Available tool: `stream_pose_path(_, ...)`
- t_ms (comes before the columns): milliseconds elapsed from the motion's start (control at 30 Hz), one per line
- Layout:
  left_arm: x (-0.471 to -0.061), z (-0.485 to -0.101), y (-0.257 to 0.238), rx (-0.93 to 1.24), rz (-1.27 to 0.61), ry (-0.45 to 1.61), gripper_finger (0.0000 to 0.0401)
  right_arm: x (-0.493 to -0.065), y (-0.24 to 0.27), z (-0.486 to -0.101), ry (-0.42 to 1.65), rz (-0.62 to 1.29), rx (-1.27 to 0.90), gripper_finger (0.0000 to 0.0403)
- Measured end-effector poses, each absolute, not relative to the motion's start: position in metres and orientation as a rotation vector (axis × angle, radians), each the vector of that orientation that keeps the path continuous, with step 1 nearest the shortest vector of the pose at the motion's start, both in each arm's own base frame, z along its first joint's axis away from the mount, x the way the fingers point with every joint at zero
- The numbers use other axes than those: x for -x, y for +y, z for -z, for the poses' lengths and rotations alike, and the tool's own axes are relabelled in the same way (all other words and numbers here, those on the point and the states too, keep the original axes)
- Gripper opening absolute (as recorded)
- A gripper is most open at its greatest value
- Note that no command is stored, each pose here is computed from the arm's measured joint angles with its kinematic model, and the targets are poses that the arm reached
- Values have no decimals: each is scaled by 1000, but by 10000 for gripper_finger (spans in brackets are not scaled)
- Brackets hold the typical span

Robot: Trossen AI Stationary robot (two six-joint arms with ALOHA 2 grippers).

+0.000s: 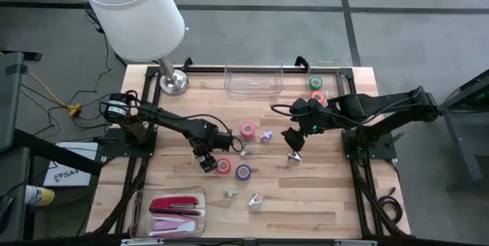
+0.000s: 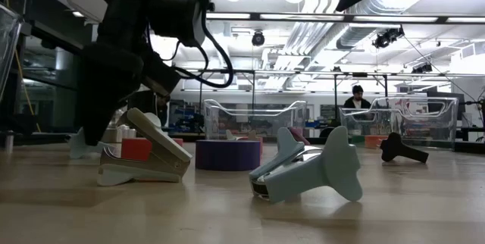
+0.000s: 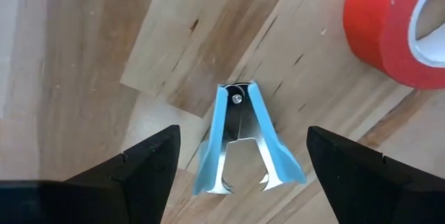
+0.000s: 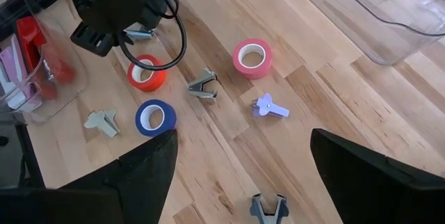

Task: Pick and place Stapler, Stapler remover, tape
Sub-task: Put the top blue staple remover into the top left transparent bin

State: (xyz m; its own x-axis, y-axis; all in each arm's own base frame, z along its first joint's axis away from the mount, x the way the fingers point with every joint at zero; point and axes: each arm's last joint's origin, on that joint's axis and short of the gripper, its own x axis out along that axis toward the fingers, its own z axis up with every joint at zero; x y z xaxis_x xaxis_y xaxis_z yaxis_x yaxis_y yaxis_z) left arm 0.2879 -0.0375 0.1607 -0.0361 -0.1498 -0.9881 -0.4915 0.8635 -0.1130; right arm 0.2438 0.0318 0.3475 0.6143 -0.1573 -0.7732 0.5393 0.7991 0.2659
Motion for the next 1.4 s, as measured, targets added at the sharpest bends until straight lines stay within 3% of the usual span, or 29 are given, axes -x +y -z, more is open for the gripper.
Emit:
stream_pose_path(667, -287, -161, -38, 518, -266, 1618, 199, -244, 32, -347, 818, 422, -514, 320)
stream_pose_path(1100, -287, -161, -38, 523, -265, 1621, 106, -244, 32, -347, 818, 422, -514, 320)
stream_pose_path(1400, -287, -161, -38, 535, -269, 1622, 97, -244, 32, -348, 819, 420, -516, 320)
